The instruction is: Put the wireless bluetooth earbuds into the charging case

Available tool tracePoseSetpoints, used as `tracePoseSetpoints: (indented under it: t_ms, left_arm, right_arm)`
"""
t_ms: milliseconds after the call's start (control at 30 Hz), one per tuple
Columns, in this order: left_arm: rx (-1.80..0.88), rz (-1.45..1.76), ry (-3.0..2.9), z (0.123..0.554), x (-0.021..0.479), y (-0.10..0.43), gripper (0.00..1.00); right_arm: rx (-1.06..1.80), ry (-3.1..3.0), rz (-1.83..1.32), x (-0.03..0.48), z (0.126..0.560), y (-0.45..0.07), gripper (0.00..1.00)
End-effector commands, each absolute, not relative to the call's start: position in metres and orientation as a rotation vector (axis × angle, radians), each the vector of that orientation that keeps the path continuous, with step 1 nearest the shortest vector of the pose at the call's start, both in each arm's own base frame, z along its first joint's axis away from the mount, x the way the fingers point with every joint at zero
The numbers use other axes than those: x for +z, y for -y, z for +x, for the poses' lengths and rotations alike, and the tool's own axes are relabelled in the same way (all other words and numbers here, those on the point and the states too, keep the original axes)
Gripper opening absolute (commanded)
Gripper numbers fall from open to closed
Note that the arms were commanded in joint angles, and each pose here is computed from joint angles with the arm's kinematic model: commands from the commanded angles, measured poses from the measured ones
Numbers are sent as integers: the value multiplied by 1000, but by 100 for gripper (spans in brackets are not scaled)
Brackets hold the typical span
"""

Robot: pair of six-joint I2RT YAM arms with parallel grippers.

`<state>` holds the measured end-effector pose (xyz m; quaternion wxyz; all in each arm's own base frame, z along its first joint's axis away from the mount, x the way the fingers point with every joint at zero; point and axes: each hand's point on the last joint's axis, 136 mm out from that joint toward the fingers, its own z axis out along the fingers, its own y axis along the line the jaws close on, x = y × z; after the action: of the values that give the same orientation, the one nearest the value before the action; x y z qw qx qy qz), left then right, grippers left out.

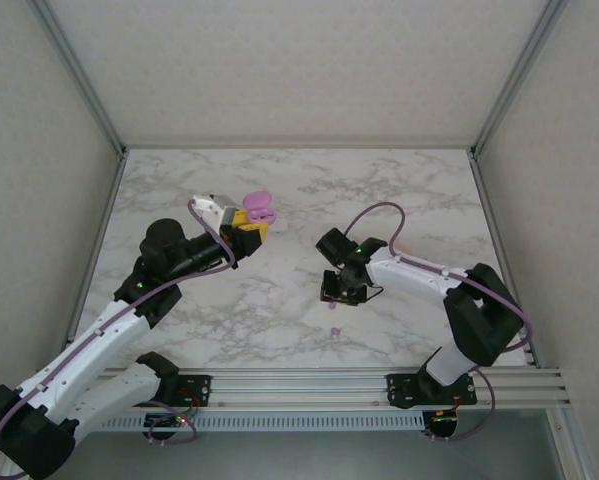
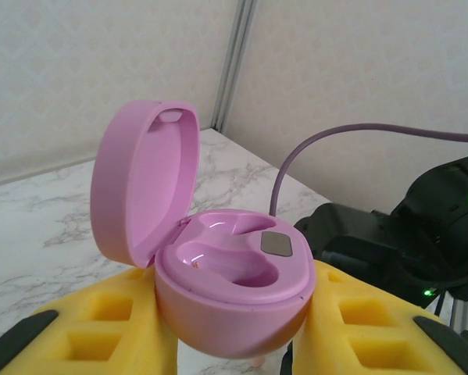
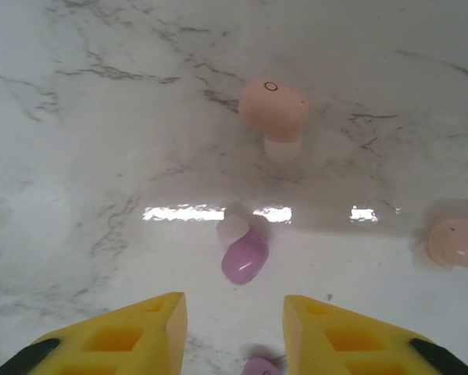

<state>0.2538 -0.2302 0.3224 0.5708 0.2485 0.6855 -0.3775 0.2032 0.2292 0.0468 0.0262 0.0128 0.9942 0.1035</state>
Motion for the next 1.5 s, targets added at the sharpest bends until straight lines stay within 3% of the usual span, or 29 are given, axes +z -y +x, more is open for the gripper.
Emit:
tracePoseSetpoints:
  t_ms: [0, 567, 1467]
  left_arm:
    - [-870, 580, -1561, 252, 339, 228, 21]
    - [-861, 567, -1564, 249, 341, 223, 21]
    - [-862, 554, -1575, 252, 338, 224, 21]
  right_arm:
    - [254, -3079, -6, 45, 208, -229, 40]
    - [205, -3138, -145, 18, 215, -234, 41]
    - [611, -3199, -236, 46, 177, -281, 40]
